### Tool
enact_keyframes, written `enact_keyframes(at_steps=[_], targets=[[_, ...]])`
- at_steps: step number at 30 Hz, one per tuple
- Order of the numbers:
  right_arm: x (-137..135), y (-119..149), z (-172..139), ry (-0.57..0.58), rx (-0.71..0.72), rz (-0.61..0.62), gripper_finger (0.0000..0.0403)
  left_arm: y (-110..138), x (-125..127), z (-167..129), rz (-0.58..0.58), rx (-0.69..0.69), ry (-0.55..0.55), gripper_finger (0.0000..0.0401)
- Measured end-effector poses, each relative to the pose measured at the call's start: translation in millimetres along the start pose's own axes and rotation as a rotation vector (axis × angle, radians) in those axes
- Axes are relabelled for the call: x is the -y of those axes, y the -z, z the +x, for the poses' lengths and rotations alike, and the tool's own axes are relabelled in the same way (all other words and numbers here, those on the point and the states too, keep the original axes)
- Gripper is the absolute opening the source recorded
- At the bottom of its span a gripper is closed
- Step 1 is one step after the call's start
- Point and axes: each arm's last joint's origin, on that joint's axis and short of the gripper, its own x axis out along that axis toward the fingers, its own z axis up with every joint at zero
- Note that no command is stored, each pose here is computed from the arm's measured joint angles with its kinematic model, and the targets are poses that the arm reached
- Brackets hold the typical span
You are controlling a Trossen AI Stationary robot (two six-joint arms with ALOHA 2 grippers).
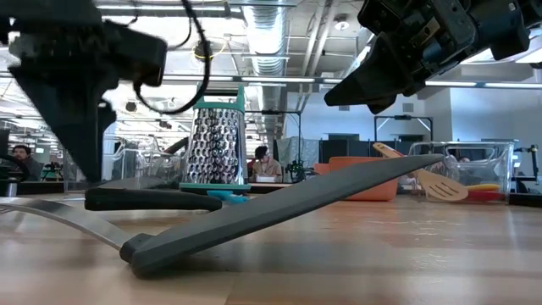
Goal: Pick & Place Kitchen Items
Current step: Put the top black spatula into the left transparent bin
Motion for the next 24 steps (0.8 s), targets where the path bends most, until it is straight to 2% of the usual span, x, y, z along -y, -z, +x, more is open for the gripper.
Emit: enact_keyframes(at_steps=[6,13,24], targets=[[0,0,0,0.000,0.000,-0.001,0.0000,10,-10,12,-0.086,-0.005,-0.001,0.0210],[0,0,0,0.000,0.000,0.000,0.0000,13,-11,19,-0.099,0.011,0.083,0.0209],[0,0,0,0.001,0.000,0.000,0.0000,22,-20,25,-0.115,0.008,0.079,0.0209]])
